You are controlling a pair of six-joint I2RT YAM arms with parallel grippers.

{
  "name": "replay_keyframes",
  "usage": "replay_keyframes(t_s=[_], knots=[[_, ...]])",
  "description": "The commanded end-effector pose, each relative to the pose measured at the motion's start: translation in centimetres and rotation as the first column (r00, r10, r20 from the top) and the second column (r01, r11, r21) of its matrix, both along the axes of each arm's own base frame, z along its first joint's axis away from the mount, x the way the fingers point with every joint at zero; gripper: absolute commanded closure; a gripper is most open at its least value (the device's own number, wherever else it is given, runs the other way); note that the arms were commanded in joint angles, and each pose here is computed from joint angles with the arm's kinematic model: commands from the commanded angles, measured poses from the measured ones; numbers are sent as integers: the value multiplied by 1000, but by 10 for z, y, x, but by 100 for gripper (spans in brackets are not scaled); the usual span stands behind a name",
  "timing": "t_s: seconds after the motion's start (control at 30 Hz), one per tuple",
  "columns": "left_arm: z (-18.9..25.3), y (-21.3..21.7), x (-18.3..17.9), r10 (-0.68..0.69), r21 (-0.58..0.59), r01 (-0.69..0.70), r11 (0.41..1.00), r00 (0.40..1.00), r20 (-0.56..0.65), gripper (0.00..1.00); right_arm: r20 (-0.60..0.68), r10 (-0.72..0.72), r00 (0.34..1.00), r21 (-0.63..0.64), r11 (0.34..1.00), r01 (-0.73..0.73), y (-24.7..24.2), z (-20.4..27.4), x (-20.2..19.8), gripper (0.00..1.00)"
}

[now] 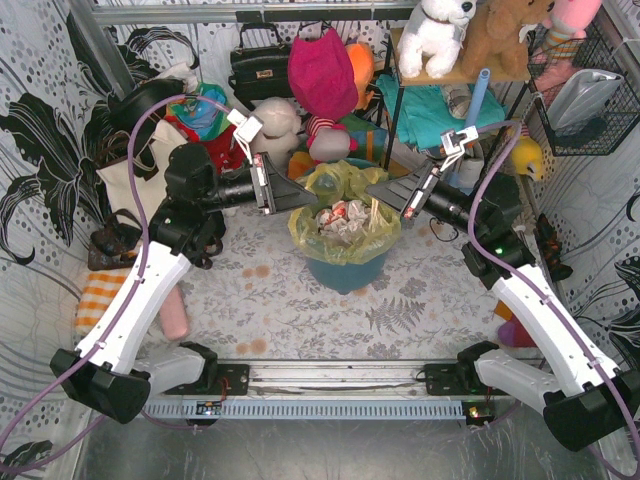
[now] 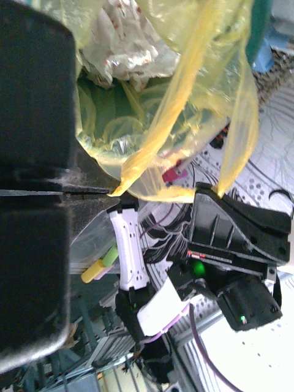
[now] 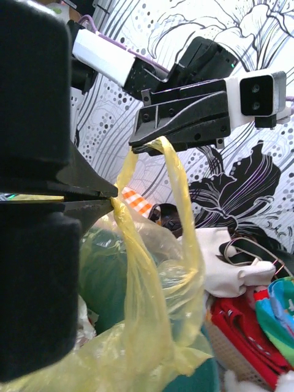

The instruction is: Tie the trash bag

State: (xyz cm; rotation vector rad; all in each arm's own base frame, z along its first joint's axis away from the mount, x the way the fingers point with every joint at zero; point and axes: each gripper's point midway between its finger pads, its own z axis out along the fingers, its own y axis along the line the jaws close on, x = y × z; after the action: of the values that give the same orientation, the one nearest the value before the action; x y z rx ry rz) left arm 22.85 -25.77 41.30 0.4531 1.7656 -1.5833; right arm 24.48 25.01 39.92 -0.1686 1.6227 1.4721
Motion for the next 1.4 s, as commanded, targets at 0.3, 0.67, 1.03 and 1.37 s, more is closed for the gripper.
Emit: replay_keyframes(t_s=[0.3,0.67,1.03,1.37], knots=[[68,8,-2,-59,-175,87,981,985,160,100,177,-43,983,66,997,32,-1,60,7,100],[-3,7,2,-90,-116,87,989,996,-25,100,67,40,997,-32,999,-38,6,5,0,100],[-55,17,-29,-128,-1,129,992,986,-110,100,9,83,997,-95,992,-82,-2,-23,-28,100],[10,11,-4,-64,-73,67,995,997,46,100,89,-94,992,-58,993,100,-14,24,2,100]])
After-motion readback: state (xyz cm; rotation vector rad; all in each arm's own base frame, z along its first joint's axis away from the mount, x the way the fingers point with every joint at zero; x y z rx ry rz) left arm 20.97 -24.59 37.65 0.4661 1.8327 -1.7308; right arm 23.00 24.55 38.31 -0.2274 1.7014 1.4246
